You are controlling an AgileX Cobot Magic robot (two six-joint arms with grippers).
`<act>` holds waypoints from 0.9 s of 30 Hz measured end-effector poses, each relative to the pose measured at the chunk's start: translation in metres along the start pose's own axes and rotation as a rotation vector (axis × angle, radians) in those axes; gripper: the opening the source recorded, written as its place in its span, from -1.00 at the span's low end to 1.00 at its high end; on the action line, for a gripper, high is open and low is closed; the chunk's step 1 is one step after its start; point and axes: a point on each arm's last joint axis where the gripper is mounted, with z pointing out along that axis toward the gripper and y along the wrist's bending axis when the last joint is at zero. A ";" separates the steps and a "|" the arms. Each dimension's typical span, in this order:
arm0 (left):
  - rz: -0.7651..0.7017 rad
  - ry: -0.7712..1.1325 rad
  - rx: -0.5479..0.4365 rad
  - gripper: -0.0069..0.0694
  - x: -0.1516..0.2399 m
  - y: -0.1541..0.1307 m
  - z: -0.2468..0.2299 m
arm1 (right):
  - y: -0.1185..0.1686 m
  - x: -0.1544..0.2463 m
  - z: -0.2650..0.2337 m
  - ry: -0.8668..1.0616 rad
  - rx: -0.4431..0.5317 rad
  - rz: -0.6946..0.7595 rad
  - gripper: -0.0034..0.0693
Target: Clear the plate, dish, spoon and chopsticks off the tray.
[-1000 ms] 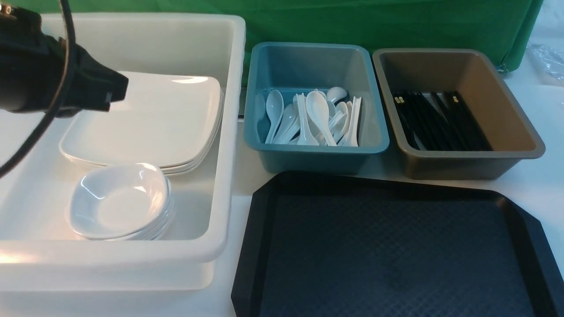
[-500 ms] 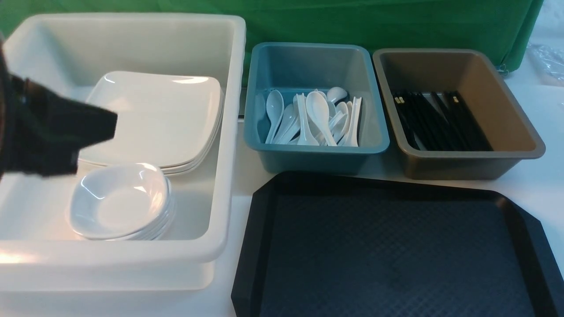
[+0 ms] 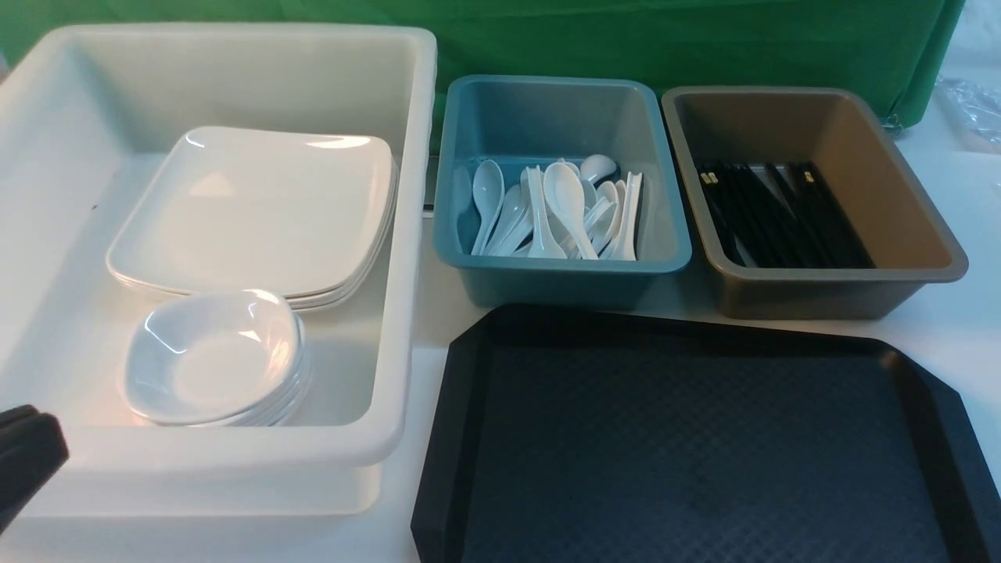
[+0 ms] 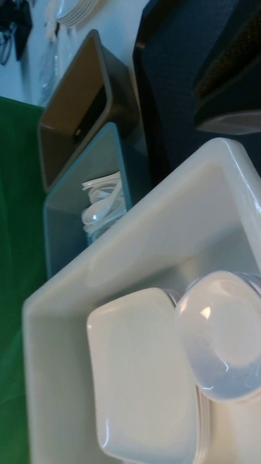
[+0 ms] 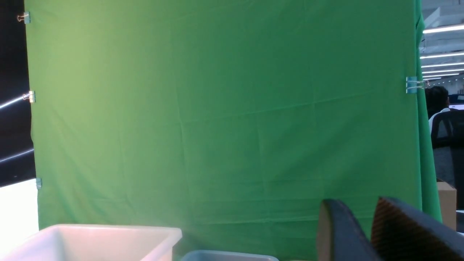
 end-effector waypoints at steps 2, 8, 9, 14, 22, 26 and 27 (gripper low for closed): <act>0.009 -0.031 0.001 -0.78 0.001 -0.002 -0.006 | 0.000 0.000 0.000 0.000 0.000 0.000 -0.36; 0.016 -0.044 0.000 -0.78 0.001 -0.003 -0.009 | 0.000 0.000 0.000 0.001 0.000 0.001 -0.35; 0.027 -0.042 -0.004 -0.78 0.001 -0.003 -0.009 | 0.000 0.000 0.000 0.001 0.000 0.001 -0.34; 0.043 -0.072 -0.031 -0.78 -0.001 -0.001 -0.009 | 0.000 0.000 0.000 0.002 0.000 0.001 -0.31; -0.003 -0.232 -0.243 -0.78 0.013 0.024 0.004 | 0.000 0.000 0.000 0.001 0.000 0.001 -0.26; -0.026 -0.252 -0.354 -0.78 0.041 0.034 0.009 | 0.000 0.000 0.000 0.001 0.000 0.001 -0.26; -0.026 -0.246 -0.373 -0.78 0.049 0.036 0.011 | 0.000 0.000 0.000 0.001 0.000 0.001 -0.26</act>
